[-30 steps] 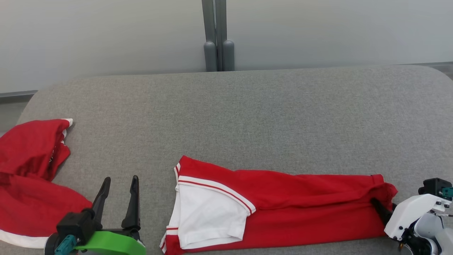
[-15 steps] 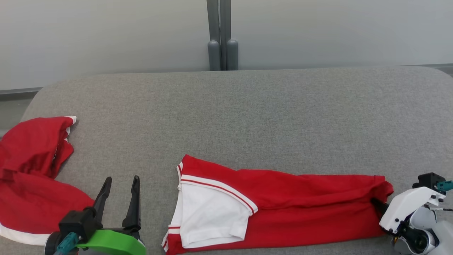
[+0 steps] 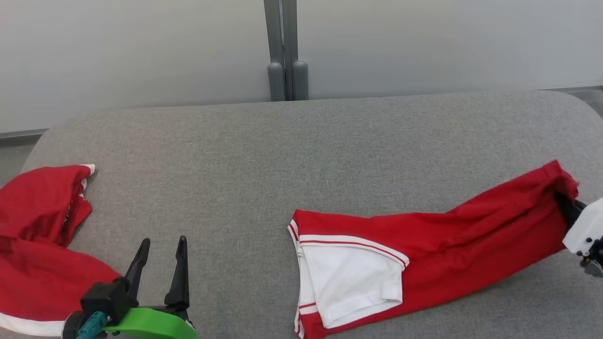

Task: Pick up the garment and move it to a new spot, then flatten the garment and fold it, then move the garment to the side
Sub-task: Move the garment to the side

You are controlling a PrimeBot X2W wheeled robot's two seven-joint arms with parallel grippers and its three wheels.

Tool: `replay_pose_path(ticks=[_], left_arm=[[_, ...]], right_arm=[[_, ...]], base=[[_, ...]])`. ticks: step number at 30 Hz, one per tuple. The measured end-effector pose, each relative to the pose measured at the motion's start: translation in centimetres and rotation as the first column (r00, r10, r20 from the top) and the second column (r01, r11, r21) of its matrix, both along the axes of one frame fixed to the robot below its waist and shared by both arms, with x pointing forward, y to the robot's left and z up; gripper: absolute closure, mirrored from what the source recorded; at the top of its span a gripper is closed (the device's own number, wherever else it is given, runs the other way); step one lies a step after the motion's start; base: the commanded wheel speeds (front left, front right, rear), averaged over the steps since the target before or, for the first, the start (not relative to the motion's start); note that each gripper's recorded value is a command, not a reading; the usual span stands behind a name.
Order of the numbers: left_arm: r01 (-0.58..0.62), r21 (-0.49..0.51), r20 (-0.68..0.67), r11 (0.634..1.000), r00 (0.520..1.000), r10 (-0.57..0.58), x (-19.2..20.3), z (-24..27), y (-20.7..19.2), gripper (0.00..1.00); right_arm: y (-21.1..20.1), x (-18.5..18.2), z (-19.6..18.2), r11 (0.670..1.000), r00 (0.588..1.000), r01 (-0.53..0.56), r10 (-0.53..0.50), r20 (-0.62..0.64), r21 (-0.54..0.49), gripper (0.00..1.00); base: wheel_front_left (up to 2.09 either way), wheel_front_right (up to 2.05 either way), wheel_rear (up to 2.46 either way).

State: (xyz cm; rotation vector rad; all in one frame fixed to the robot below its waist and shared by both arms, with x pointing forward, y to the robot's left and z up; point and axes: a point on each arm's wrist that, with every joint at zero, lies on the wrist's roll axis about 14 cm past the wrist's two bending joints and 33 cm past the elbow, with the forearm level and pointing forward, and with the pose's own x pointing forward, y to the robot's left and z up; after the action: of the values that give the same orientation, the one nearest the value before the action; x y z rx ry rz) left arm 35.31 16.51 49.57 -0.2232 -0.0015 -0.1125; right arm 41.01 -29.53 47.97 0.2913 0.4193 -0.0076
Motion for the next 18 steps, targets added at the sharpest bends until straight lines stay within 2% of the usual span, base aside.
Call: replay_pose_path(ticks=[1,4,8,10,13,15,18], left_arm=[[0.002,-0.004,-0.002,1.0,1.0,-0.002,-0.2,-0.1,-0.2,0.0],[0.003,-0.01,0.003,1.0,1.0,-0.003,-0.4,0.1,-0.3,0.0],[-0.013,-0.012,0.008,1.0,1.0,0.013,-0.7,0.2,0.1,0.0],[-0.021,-0.012,0.006,1.0,1.0,0.021,-0.9,0.1,0.4,0.0],[-0.035,-0.016,0.003,0.999,0.999,0.035,-1.3,0.0,0.8,0.0],[-0.045,-0.017,-0.002,0.999,0.999,0.045,-1.6,-0.2,1.1,0.0],[-0.064,-0.016,-0.002,0.998,0.998,0.064,-1.9,-0.2,1.7,0.0]], right_arm=[[1.5,0.5,2.1,0.999,0.996,-0.05,0.05,0.069,-0.01,1.0],[4.2,0.9,4.7,0.993,0.979,-0.116,0.112,0.171,0.011,1.0],[10.2,0.2,6.3,0.966,0.944,-0.245,0.216,0.251,0.088,1.0],[12.8,-0.1,6.4,0.948,0.93,-0.292,0.249,0.27,0.129,1.0],[18.0,-0.9,5.9,0.9,0.911,-0.37,0.303,0.28,0.229,1.0],[21.3,-1.4,4.9,0.869,0.903,-0.406,0.334,0.269,0.282,1.0],[24.8,-1.9,3.0,0.842,0.9,-0.431,0.373,0.228,0.323,1.0]], base=[[0.0,0.0,0.0],[0.0,0.0,0.0],[0.0,0.0,0.0],[0.0,0.0,0.0],[0.0,0.0,0.0],[0.0,0.0,0.0],[0.0,0.0,0.0]])
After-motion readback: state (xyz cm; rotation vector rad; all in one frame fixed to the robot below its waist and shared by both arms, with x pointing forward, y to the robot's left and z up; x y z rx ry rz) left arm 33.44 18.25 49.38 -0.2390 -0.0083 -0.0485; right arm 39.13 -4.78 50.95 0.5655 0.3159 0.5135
